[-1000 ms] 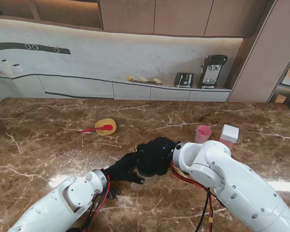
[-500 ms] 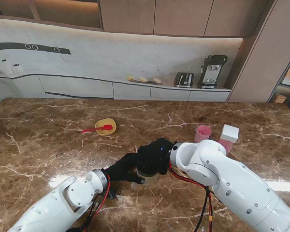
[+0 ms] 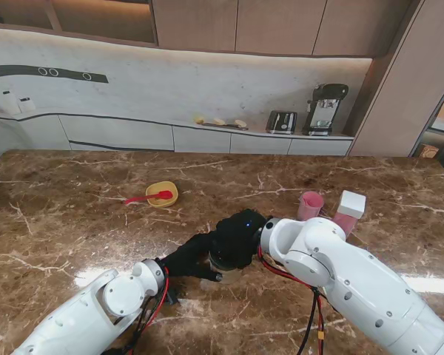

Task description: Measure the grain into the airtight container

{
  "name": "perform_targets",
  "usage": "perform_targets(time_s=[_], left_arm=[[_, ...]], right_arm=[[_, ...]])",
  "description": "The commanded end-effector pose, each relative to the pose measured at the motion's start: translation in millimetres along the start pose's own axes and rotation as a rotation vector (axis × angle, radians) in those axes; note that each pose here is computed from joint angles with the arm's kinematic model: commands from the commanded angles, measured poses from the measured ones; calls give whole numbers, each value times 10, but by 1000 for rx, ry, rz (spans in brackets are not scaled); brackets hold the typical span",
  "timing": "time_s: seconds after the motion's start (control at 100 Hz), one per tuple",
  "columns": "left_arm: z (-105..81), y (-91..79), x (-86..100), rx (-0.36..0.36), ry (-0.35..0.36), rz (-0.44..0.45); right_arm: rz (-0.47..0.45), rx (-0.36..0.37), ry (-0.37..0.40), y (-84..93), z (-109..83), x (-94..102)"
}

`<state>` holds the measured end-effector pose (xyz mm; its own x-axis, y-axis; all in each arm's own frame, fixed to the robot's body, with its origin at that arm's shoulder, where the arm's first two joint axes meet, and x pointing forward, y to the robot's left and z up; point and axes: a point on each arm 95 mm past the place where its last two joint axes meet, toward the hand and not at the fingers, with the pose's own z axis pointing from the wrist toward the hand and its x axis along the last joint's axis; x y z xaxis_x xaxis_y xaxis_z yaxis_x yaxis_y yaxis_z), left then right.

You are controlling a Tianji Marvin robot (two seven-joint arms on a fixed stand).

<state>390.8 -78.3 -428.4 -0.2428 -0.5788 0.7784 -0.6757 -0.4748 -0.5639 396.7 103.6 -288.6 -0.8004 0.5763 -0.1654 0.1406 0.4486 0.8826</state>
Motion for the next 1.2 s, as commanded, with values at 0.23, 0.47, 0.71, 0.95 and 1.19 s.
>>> perform_targets(time_s=[0.23,0.47,0.71,0.95,1.19], left_arm=[[-81,253,-202,-58,-66,-20],[-88,255,-209,-59,-68,-21],[-88,255,-209,-58,-67,-21],[-86,252,-208,-56,-68,-19],[-90,248,-214,-55,-70,-20]], right_arm=[[63,-11,-46,-182,65,121],[62,-45,-77,-151,5,139],[-13,-92,-104,37,-152,114],[-102,48,-20,128,-194,67],[-104,111,19,34,-103,46]])
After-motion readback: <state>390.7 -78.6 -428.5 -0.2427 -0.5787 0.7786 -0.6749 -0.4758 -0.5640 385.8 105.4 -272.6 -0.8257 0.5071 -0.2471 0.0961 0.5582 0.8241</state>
